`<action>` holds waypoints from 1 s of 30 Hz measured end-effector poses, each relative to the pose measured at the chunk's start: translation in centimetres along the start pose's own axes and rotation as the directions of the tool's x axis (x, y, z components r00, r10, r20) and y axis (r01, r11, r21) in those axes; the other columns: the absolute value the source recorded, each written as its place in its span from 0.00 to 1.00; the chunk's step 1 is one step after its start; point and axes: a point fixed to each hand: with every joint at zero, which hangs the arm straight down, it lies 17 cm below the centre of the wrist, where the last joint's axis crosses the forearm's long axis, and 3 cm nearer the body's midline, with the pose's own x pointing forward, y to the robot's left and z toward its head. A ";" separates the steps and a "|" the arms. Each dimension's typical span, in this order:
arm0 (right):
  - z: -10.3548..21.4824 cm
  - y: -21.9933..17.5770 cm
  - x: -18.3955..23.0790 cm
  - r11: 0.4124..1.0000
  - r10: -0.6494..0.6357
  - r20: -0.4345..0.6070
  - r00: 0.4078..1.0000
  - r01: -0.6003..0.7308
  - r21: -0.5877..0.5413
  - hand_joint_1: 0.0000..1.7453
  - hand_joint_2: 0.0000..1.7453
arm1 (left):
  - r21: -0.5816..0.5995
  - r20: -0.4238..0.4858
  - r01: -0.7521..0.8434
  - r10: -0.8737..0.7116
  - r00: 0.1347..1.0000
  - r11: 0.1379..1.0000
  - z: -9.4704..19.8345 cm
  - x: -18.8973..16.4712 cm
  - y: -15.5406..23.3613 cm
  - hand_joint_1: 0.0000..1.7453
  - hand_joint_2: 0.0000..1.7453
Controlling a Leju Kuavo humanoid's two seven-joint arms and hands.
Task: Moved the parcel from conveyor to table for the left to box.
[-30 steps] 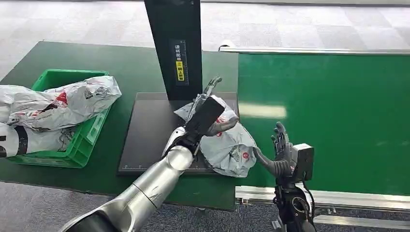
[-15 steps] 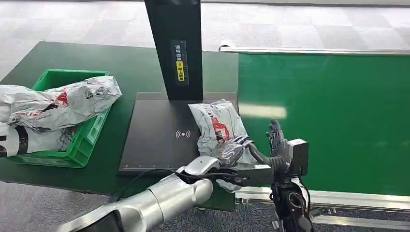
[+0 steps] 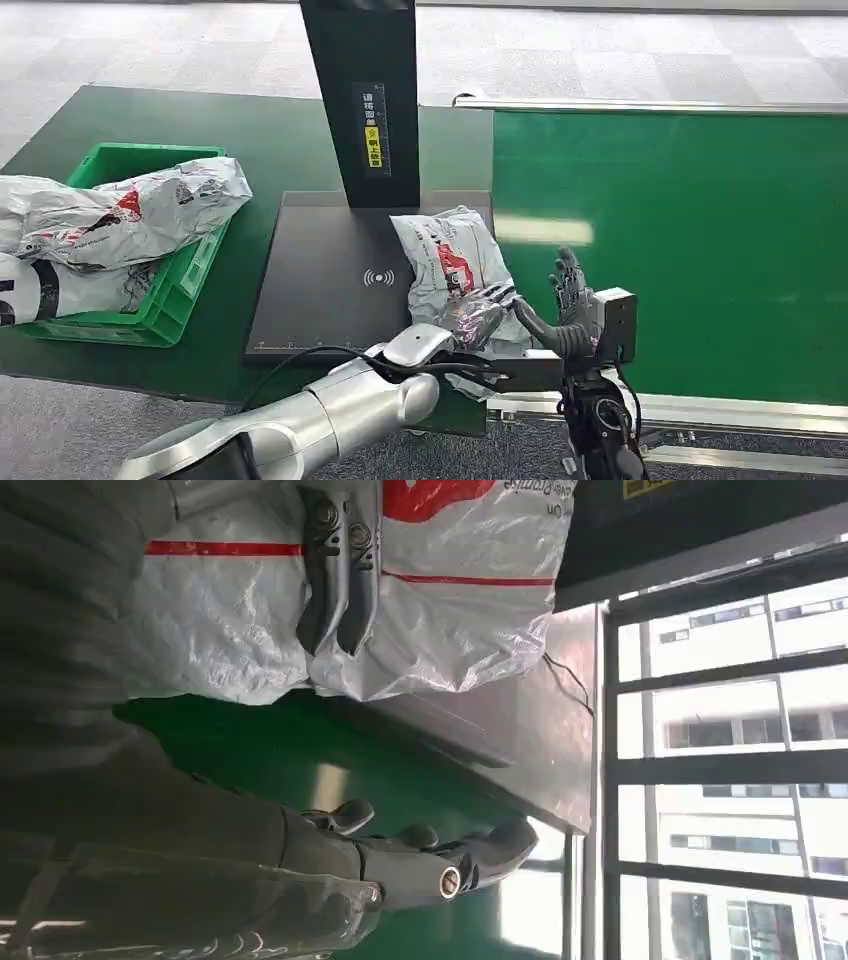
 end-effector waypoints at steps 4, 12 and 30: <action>0.1 0.3 -0.1 1.000 0.009 -0.004 1.000 -0.009 0.011 0.00 1.00 | -0.050 0.003 0.071 -0.071 0.997 0.996 0.2 -0.4 -1.1 0.00 1.00; 0.9 1.2 -0.7 0.999 0.022 -0.030 0.999 -0.021 0.035 0.00 1.00 | -0.066 0.014 0.188 -0.188 0.982 0.980 0.4 -0.8 -2.5 1.00 1.00; 2.3 1.1 0.4 0.999 0.009 -0.010 1.000 -0.008 0.042 0.00 1.00 | 0.201 0.056 0.052 -0.064 0.996 0.978 0.1 0.2 2.1 1.00 1.00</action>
